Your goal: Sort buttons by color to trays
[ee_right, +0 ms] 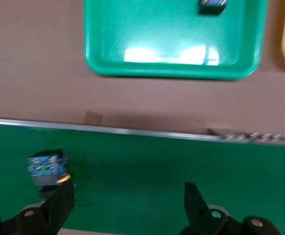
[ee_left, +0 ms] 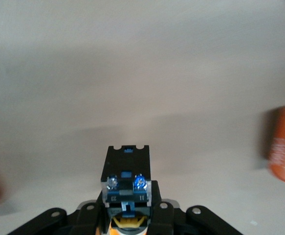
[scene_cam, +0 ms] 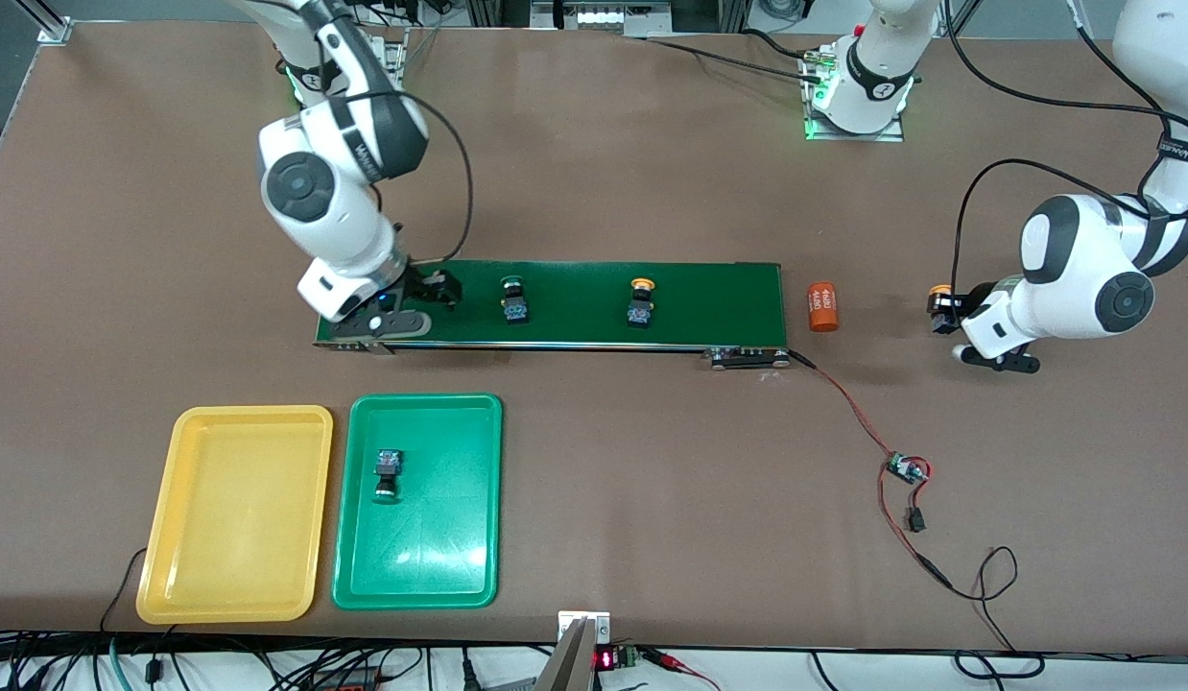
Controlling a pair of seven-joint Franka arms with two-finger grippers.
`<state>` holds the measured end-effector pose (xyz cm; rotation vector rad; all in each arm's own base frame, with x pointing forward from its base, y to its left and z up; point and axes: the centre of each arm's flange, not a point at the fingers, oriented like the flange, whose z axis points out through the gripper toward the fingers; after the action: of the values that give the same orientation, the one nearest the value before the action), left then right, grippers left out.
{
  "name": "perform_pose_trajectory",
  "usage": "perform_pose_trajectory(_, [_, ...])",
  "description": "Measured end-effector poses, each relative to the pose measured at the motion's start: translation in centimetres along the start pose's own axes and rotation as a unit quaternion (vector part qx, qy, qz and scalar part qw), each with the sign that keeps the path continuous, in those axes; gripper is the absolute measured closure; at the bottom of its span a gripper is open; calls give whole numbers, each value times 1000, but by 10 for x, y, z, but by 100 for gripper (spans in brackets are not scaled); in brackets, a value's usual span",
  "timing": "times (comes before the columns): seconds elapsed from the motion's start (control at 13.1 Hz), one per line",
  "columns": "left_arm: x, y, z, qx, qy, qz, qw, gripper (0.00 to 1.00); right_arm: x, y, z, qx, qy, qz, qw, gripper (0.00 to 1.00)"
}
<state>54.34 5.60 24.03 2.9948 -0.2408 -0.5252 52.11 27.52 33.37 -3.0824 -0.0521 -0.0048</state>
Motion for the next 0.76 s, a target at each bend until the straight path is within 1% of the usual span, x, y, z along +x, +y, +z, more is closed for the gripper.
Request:
perform_pose_trajectory(0.15, [15,61,-34,-15,14,28,999,68,-25,-25,19,16,15,23,1000,0])
perform_pose_trajectory(0.31, [21,124,-45,-13,22,49,998,68,-46,-35,40,18,13,19,1000,0])
perform_pose_trajectory(0.46, [20,189,-44,4,22,35,999,68,-57,-38,52,11,6,10,1000,0])
perform_pose_trajectory(0.54, [19,220,-42,11,28,20,999,68,-59,-40,54,10,4,8,1000,0])
perform_pose_trajectory(0.76, [9,318,-30,19,62,-18,998,68,-60,-41,58,9,1,10,1000,0])
